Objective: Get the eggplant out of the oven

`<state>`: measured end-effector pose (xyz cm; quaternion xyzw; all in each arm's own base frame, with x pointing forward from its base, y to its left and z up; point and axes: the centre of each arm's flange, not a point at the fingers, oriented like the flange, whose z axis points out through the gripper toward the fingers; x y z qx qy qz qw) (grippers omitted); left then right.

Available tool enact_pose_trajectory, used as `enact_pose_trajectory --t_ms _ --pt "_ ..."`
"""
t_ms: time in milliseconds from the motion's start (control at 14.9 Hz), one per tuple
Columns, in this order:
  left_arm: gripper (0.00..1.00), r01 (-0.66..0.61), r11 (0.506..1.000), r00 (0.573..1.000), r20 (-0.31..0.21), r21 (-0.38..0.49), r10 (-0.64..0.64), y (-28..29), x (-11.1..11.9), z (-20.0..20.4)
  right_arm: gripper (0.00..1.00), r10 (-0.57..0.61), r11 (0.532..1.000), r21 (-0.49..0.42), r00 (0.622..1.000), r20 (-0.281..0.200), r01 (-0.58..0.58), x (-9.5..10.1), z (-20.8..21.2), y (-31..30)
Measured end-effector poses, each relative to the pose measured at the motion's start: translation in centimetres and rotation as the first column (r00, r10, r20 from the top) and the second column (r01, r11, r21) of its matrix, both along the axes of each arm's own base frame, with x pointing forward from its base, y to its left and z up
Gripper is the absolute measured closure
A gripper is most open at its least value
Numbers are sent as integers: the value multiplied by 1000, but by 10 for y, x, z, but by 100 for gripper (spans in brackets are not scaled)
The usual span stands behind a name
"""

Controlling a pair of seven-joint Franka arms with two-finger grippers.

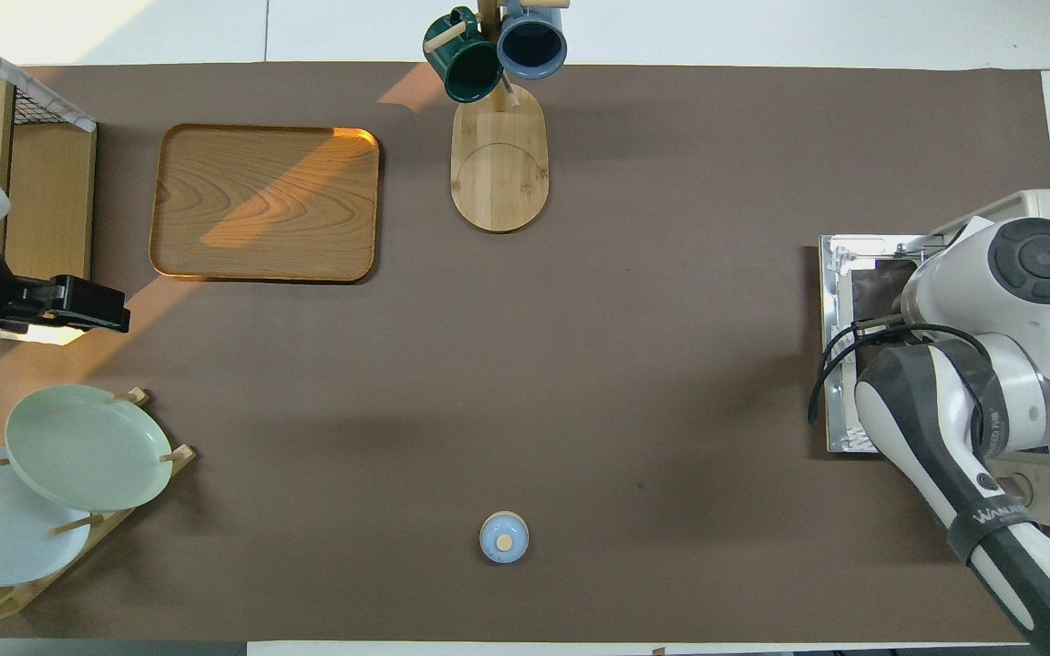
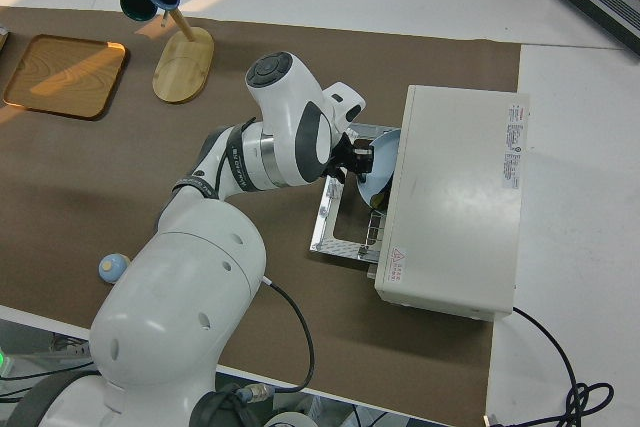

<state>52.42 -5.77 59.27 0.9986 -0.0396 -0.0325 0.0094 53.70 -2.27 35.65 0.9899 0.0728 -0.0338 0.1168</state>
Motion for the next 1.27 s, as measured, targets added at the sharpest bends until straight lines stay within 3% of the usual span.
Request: enact_pose_trajectory --t_ms 201,402,603,736,1004,1272 --pt "0 0 1000 1000 0 0 0 0 0 0 97 42 999 -16 999 -3 -42 -1 5 1" --pt "0 -1 1000 1000 0 0 1 0 0 0 97 110 993 -46 994 -13 -110 -2 16 28" --pt "0 -1 1000 1000 0 0 1 0 0 0 97 222 973 -59 975 -15 -222 -8 26 122" --pt "0 -1 1000 1000 0 0 1 1 0 0 97 244 968 -71 970 13 -243 -27 32 200" --pt "0 -2 1000 1000 0 0 2 1 0 0 97 175 978 -124 984 36 -170 -56 44 341" --pt "0 -18 1000 1000 1 -1 18 9 1 0 97 45 998 -55 997 62 -42 -52 17 460"
